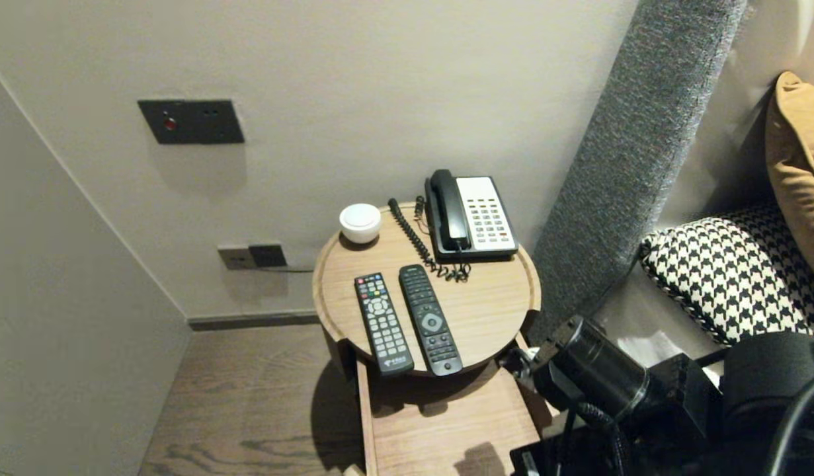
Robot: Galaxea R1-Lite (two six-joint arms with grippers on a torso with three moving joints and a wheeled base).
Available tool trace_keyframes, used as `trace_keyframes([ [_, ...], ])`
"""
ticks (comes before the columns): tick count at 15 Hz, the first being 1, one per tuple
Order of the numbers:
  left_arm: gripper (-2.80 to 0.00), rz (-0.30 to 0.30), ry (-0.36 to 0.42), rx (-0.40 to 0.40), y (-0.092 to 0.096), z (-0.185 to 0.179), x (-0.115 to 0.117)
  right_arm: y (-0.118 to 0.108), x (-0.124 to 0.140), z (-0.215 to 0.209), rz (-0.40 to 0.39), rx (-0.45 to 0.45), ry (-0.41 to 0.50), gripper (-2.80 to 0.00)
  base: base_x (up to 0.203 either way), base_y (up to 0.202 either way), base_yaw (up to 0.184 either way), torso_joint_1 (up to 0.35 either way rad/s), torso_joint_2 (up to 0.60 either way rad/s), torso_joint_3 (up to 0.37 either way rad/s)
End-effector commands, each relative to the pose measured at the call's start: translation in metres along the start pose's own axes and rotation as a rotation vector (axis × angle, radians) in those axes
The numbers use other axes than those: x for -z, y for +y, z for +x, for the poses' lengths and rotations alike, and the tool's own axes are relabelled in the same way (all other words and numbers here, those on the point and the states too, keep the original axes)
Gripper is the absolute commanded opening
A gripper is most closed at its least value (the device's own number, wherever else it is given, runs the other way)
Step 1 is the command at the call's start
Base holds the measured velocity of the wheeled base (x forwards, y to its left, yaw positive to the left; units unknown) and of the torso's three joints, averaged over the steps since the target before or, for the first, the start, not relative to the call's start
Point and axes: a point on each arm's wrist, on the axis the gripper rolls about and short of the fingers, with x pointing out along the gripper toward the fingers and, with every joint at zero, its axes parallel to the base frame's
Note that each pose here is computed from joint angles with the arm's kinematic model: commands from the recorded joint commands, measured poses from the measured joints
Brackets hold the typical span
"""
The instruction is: Open the nightstand drawer, then put the remote controls on the table in the drawer one by one
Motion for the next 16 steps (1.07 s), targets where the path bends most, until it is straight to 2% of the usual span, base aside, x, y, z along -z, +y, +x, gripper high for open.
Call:
trace_keyframes([
  [1,-2.8,0.0,0.0,0.0,0.0,0.0,0.0,0.006,-0.021,-0.015,0.015,-0.029,-0.08,-2.8,0.0,0.0,0.0,0.0,0.0,0.0],
  [4,-2.8,0.0,0.0,0.0,0.0,0.0,0.0,0.019,-0.056,-0.041,0.02,-0.039,-0.141,-2.8,0.0,0.0,0.0,0.0,0.0,0.0],
  [6,-2.8,0.0,0.0,0.0,0.0,0.0,0.0,0.024,-0.085,-0.047,0.019,0.002,-0.176,-2.8,0.0,0.0,0.0,0.0,0.0,0.0],
  [9,-2.8,0.0,0.0,0.0,0.0,0.0,0.0,0.029,-0.126,-0.027,0.017,0.118,-0.232,-2.8,0.0,0.0,0.0,0.0,0.0,0.0],
  [12,-2.8,0.0,0.0,0.0,0.0,0.0,0.0,0.03,-0.163,-0.006,0.044,0.161,-0.246,-2.8,0.0,0.0,0.0,0.0,0.0,0.0],
  [16,-2.8,0.0,0.0,0.0,0.0,0.0,0.0,0.025,-0.178,0.005,0.053,0.191,-0.282,-2.8,0.0,0.0,0.0,0.0,0.0,0.0],
])
